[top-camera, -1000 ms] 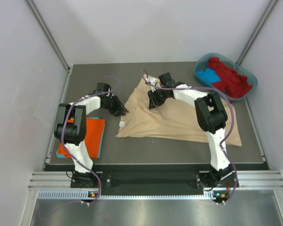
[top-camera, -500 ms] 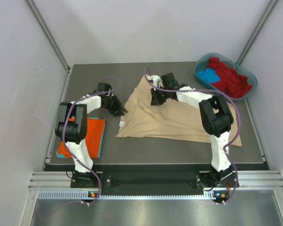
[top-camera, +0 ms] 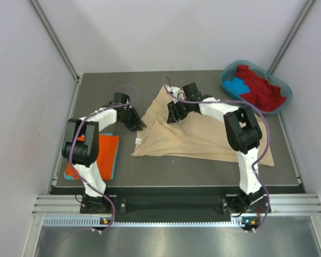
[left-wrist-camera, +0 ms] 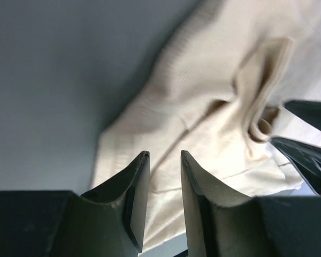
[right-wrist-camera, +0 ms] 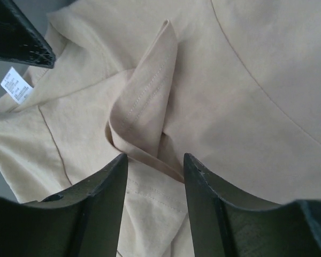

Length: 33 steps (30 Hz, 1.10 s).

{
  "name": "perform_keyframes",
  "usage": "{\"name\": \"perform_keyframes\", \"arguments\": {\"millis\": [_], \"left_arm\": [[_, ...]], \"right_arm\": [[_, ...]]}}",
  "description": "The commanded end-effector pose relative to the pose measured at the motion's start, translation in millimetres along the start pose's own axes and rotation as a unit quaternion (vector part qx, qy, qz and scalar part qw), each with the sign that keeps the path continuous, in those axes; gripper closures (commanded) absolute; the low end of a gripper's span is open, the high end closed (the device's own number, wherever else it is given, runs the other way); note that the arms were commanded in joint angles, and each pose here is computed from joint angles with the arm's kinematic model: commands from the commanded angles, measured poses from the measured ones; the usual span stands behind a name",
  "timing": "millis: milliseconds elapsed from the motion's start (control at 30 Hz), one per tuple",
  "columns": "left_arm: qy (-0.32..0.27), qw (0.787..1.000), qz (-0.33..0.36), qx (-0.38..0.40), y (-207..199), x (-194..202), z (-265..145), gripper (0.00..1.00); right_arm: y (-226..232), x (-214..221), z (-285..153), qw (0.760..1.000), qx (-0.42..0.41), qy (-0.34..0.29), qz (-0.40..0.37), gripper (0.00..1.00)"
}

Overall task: Fold and stack the t-shirts
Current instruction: Fold the tshirt

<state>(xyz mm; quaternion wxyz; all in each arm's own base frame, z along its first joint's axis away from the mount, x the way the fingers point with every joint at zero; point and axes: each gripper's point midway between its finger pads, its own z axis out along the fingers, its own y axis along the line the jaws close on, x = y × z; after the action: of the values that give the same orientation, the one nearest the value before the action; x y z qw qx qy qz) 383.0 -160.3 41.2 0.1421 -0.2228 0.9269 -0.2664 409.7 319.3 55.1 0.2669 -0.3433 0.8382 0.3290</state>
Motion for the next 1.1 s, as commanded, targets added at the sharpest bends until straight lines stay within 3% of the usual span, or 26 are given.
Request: {"name": "perform_keyframes", "arguments": {"millis": [0, 167, 333, 600, 933, 1067], "left_arm": [[-0.035, 0.998, 0.037, 0.027, -33, -3, -24, 0.66], [-0.040, 0.997, 0.056, 0.030, -44, 15, -17, 0.67], [-0.019, 0.995, 0.073, 0.059, -62, 41, -1, 0.67], [0.014, 0.998, 0.056, -0.002, -24, 60, 36, 0.69], [0.011, 0.998, 0.055, -0.029, -9, 62, 40, 0.69], [0.013, 0.998, 0.049, -0.031, -7, 64, 40, 0.69]], "right_arm": [[-4, -18, -1, 1.000, -0.013, -0.015, -0.021, 0.54], [-16, -13, -1, 1.000, -0.010, -0.011, -0.011, 0.65], [-17, -12, 1, 1.000, -0.014, -0.011, -0.008, 0.58], [-25, 5, 5, 1.000, -0.012, 0.004, 0.006, 0.57], [-29, 16, 10, 1.000, -0.012, 0.020, 0.022, 0.52], [-27, 23, 10, 0.999, -0.012, 0.023, 0.025, 0.54]]}}
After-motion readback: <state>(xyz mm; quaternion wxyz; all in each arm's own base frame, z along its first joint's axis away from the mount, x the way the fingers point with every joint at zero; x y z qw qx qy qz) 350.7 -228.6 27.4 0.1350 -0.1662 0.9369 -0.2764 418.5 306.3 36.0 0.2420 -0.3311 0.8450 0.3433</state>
